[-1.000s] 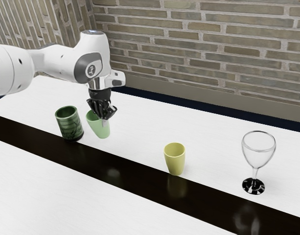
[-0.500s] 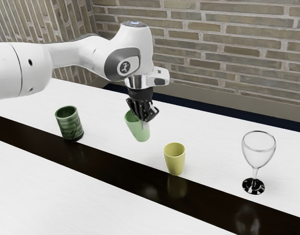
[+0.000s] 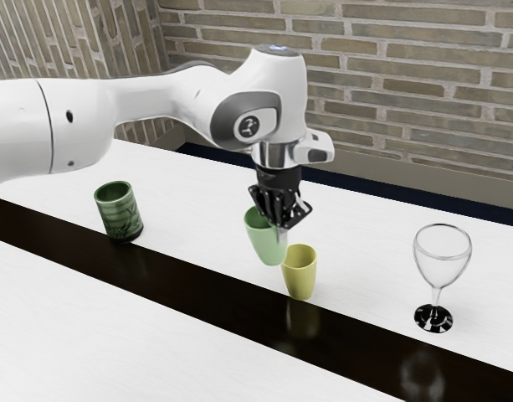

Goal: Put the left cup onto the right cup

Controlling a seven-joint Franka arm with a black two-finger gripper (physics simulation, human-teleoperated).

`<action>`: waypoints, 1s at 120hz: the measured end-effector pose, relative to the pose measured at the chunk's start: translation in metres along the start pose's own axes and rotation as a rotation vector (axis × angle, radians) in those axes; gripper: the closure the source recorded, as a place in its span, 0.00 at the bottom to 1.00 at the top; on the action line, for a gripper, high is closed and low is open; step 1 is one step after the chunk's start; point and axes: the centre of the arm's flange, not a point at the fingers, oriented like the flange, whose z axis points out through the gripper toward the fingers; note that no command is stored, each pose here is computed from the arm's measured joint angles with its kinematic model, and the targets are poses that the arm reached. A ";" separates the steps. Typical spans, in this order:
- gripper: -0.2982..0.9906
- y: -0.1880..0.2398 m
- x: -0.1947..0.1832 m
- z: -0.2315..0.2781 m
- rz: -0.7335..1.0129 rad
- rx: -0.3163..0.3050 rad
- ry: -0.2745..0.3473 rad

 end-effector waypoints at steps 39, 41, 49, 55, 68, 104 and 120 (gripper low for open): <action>0.84 0.009 0.029 -0.010 -0.060 0.000 -0.016; 0.84 0.010 0.030 -0.009 -0.062 0.001 -0.019; 0.84 0.010 0.032 -0.005 -0.070 0.006 -0.035; 0.84 0.010 0.033 -0.002 -0.077 0.010 -0.046; 0.84 0.012 0.041 -0.004 -0.088 0.009 -0.049; 0.84 0.011 0.062 -0.002 -0.115 0.018 -0.072; 0.84 0.008 0.068 -0.001 -0.127 0.019 -0.074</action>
